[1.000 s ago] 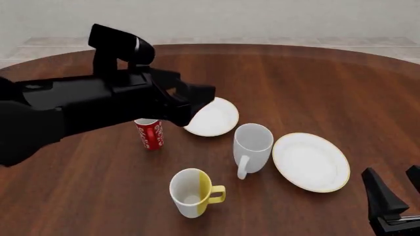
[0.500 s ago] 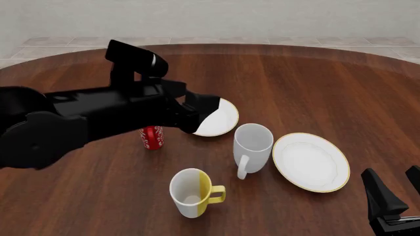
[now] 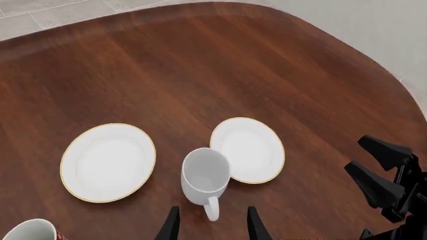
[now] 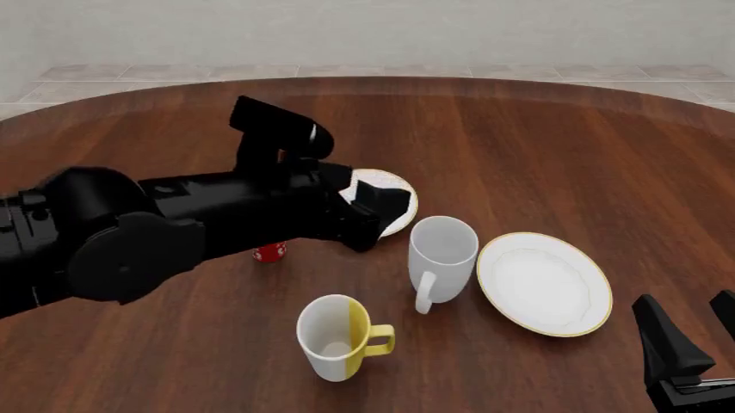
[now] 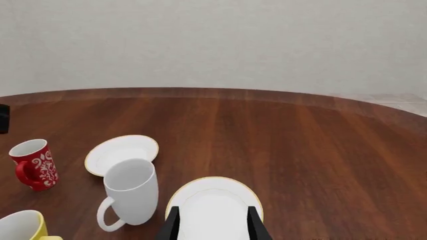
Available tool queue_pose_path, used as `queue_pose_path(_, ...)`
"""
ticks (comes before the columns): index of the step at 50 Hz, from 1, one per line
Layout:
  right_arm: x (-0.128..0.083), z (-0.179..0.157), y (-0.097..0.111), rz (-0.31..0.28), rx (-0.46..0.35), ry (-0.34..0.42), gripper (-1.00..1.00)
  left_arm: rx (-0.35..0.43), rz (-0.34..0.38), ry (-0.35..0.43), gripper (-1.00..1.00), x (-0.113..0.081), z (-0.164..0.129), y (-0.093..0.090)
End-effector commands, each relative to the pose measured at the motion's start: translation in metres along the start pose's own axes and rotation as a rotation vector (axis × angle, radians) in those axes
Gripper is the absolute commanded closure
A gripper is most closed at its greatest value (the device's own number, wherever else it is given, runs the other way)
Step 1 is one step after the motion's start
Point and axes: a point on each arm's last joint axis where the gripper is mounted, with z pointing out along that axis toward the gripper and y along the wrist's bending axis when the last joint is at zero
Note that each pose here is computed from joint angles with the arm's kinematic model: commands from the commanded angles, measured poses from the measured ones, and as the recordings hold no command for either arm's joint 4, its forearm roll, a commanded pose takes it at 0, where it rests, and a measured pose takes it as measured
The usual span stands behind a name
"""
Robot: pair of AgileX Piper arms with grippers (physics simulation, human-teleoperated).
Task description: Put the white mug on the left plate.
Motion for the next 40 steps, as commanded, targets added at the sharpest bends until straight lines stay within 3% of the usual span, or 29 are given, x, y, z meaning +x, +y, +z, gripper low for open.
queue_pose_path(1,0.0,0.0,0.0,0.001,0.0,0.0,-1.0,0.008,-0.005,0.028,-1.0,0.01,0.016,-0.003)
queue_pose_path(29,0.0,0.0,0.0,0.001,-0.008,0.002,-1.0,-0.036,-0.028,0.045,-1.0,0.02,0.036,0.013)
queue_pose_path(40,0.0,0.0,0.0,0.001,-0.007,0.003,-1.0,-0.028,-0.028,0.042,-1.0,0.019,0.038,0.01)
